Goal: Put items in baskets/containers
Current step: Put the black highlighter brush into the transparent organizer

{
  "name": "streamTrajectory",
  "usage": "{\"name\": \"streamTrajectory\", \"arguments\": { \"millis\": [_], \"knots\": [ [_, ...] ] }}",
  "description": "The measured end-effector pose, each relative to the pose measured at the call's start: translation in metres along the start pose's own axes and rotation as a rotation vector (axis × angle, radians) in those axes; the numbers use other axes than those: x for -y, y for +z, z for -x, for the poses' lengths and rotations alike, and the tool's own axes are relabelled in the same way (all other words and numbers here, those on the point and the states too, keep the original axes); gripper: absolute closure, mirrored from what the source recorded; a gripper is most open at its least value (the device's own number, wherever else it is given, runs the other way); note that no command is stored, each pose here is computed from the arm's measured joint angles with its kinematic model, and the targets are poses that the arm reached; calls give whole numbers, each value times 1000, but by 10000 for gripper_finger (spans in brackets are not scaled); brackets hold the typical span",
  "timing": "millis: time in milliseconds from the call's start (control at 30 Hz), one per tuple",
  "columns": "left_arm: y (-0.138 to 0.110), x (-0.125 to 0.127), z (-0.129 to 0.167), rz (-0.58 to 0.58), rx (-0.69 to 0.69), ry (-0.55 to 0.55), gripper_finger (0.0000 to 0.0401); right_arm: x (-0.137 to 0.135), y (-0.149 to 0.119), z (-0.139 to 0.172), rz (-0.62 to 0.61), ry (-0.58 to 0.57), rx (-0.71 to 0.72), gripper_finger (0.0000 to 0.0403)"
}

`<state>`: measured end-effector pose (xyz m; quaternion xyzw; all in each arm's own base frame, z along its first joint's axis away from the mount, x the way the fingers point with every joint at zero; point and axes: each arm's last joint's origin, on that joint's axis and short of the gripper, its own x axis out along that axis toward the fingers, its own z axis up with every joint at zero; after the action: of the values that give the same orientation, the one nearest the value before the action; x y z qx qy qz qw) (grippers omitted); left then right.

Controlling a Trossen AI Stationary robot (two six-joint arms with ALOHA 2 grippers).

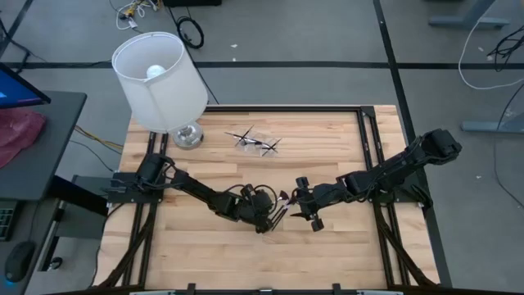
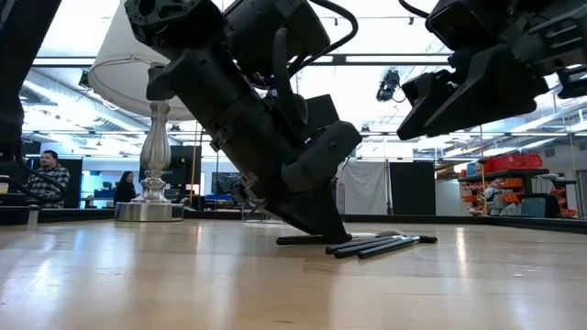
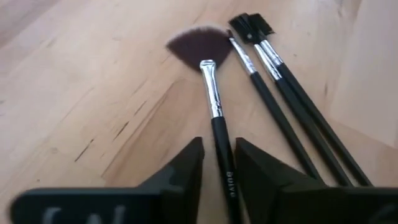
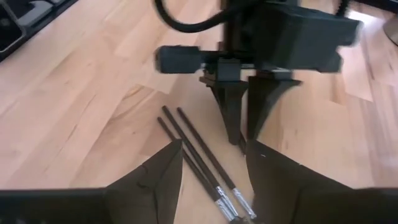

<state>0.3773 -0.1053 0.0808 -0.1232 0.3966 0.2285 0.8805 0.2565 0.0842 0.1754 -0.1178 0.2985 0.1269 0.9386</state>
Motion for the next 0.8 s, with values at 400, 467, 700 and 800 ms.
{"name": "streamTrajectory", "arguments": {
  "millis": [400,467,700,800],
  "knots": [
    [-2,3,9,8,88,83,378,18,-8,-2,32,-107,-66,222],
    [0,4,13,2,107,91,384,23,-14,-6,81,-125,-63,222],
    [1,3,16,-4,126,113,380,48,-36,-32,80,-158,39,222],
    [2,4,17,-11,154,128,381,56,-40,-43,57,-100,81,222]
  ]
}}
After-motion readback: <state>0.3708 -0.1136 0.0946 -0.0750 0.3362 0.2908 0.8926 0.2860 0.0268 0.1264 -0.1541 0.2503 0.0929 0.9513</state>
